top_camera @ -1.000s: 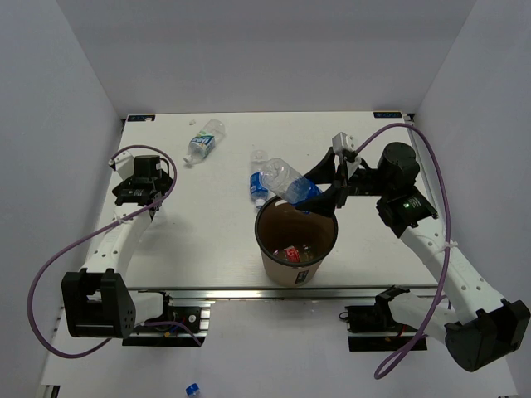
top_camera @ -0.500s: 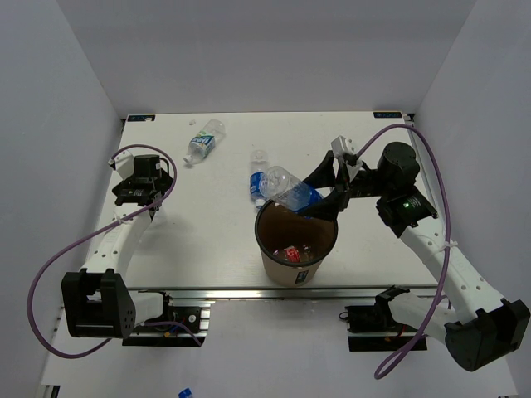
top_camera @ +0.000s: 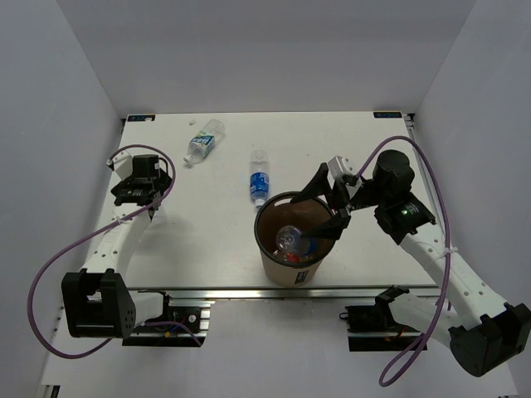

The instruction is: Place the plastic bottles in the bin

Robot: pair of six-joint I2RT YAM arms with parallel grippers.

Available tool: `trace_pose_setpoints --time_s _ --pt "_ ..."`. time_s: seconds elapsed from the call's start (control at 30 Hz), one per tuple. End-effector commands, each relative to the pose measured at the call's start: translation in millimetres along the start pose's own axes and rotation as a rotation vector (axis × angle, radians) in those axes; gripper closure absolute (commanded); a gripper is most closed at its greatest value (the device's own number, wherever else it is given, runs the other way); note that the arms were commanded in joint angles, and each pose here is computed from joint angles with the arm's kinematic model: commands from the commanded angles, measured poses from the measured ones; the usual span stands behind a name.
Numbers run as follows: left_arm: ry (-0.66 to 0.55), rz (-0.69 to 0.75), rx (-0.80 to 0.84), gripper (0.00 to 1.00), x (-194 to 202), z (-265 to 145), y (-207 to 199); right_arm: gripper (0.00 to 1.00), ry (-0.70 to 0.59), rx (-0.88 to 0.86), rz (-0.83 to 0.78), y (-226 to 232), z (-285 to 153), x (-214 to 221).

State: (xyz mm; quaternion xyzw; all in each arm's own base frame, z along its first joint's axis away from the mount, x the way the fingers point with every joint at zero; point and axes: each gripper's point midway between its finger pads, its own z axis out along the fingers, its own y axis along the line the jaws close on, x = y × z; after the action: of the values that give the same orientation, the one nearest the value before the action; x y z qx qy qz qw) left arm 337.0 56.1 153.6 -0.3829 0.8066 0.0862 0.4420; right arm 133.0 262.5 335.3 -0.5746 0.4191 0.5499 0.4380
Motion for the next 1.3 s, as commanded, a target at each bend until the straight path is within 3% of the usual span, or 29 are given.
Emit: trace_pose_setpoints --time_s 0.0,0.17,0.3,0.43,0.57,0.97,1.27 --pt "-0.046 -0.053 0.002 0.02 -22 -10 0 0.11 -0.009 0.033 -0.085 -2 -1 -15" --pt "-0.031 -0.066 -0.032 0.02 -18 -6 8 0.11 -0.014 0.109 -0.059 -16 -1 -28" --pt "-0.006 -0.106 -0.109 0.02 -19 4 29 0.11 -0.045 0.393 -0.037 -66 -13 -57" --pt "0.001 -0.153 -0.064 0.02 -15 5 29 0.11 -0.089 0.728 0.012 -126 -42 -95" --pt "-0.008 -0.172 -0.108 0.02 -21 13 43 0.11 -0.052 0.919 0.122 -175 -66 -84" --pt "0.118 -0.092 -0.187 0.02 31 51 61 0.11 -0.04 0.923 0.28 -200 -98 -39" --pt "0.129 -0.057 -0.256 0.02 43 56 77 0.11 -0.025 0.911 0.327 -195 -107 -16"
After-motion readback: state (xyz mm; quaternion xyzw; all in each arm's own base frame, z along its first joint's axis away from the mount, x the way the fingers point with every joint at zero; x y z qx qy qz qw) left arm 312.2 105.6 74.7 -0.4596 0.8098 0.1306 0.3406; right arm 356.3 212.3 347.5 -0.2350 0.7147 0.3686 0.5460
